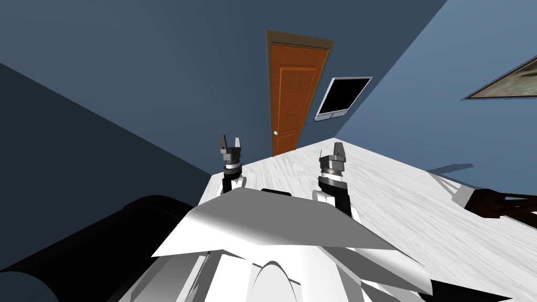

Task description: Pull the door open

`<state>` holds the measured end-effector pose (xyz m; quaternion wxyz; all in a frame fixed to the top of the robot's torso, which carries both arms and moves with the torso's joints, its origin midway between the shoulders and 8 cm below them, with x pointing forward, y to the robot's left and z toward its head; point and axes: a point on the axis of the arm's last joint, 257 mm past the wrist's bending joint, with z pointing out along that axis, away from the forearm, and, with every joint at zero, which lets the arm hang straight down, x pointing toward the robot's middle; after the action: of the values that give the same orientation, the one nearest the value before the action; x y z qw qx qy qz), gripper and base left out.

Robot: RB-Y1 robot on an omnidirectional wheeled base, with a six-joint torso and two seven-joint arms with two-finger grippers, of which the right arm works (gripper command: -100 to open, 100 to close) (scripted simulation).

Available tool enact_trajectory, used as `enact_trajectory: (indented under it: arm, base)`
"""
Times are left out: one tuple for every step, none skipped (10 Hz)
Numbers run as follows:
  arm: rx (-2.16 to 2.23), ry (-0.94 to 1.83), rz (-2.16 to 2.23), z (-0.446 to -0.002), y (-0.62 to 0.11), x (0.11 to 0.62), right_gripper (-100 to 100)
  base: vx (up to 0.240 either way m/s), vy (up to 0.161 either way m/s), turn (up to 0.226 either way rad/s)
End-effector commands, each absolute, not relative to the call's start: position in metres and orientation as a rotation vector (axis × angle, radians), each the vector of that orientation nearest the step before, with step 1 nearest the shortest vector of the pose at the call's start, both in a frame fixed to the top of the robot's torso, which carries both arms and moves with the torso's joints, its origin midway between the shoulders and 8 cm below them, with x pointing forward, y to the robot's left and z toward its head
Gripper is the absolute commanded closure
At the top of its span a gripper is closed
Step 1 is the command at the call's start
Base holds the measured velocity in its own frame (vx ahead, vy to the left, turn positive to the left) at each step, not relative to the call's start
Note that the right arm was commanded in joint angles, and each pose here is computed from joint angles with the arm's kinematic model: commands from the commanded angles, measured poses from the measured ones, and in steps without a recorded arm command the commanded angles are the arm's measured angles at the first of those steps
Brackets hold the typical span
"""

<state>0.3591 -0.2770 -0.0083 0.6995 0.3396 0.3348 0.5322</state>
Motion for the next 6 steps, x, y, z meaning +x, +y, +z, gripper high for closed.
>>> enact_trajectory:
  arm:
    - [0.737,0.776,1.157,-0.017,-0.276,0.363,-100]
    - [0.726,0.793,1.139,-0.022,-0.276,0.366,-100]
    - [0.715,0.809,1.122,-0.027,-0.276,0.368,-100]
    - [0.702,0.827,1.102,-0.032,-0.276,0.370,-100]
    - [0.694,0.839,1.089,-0.036,-0.276,0.372,-100]
    - [0.678,0.861,1.064,-0.044,-0.276,0.375,-100]
  base:
    - [0.069,0.006,0.051]
    - [0.122,-0.003,0.055]
    - [0.126,0.016,0.040]
    - [0.126,0.033,0.035]
    - [0.118,0.025,0.034]
    - [0.109,0.004,0.053]
